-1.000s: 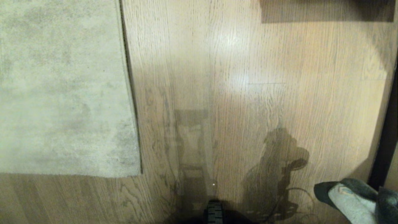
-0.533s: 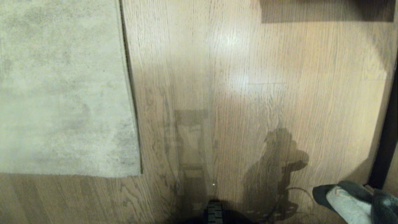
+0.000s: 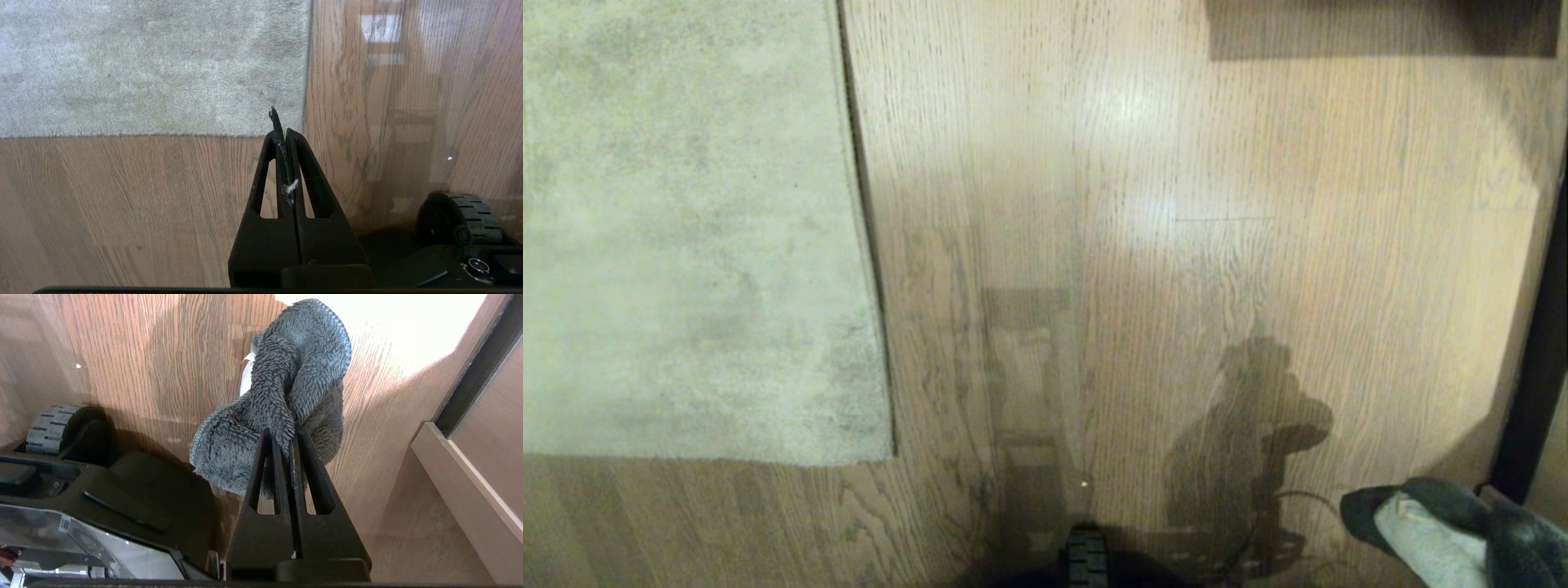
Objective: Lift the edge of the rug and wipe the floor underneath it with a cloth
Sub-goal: Put down the rag
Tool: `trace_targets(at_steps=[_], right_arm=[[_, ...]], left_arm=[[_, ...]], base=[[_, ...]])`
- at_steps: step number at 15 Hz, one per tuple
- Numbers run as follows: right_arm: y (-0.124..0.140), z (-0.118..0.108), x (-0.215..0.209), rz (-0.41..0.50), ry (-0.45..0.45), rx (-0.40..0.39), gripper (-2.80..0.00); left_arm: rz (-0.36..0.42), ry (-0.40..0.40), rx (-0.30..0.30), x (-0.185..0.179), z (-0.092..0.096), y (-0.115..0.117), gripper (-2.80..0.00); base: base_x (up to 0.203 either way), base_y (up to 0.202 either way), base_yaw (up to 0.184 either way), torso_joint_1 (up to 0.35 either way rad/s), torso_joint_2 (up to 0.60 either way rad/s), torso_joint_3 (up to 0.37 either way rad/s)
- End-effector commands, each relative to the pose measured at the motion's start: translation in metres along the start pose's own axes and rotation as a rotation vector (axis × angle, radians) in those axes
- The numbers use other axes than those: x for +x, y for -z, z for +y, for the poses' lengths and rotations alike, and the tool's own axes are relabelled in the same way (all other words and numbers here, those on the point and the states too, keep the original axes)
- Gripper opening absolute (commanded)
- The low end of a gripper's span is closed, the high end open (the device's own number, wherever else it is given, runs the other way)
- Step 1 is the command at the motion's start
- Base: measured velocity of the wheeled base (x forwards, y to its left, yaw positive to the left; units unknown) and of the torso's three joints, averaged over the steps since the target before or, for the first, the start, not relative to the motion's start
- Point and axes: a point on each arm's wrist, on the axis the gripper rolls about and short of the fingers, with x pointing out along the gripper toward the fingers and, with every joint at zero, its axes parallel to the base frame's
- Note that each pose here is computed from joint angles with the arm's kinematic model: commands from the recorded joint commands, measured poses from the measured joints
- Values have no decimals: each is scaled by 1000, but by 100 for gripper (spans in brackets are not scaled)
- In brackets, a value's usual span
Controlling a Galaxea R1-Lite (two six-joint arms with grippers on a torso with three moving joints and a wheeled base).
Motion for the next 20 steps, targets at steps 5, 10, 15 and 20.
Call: trace_targets(at_steps=[5, 10, 15, 20], right_arm=[[-13, -1, -2, -41, -9, 3, -280], [-40, -5, 6, 1, -28, 4, -280], [-78, -10, 49, 6, -61, 2, -280], [-121, -16, 109, -95, -50, 7, -280]], left_arm=[[0, -1, -1, 0, 0, 0, -280], [0, 0, -1, 0, 0, 0, -280], [0, -1, -1, 0, 0, 0, -280], [0, -1, -1, 0, 0, 0, -280]], base=[[0, 0, 0, 0, 0, 0], [0, 0, 0, 0, 0, 0], [0, 0, 0, 0, 0, 0], [0, 0, 0, 0, 0, 0]])
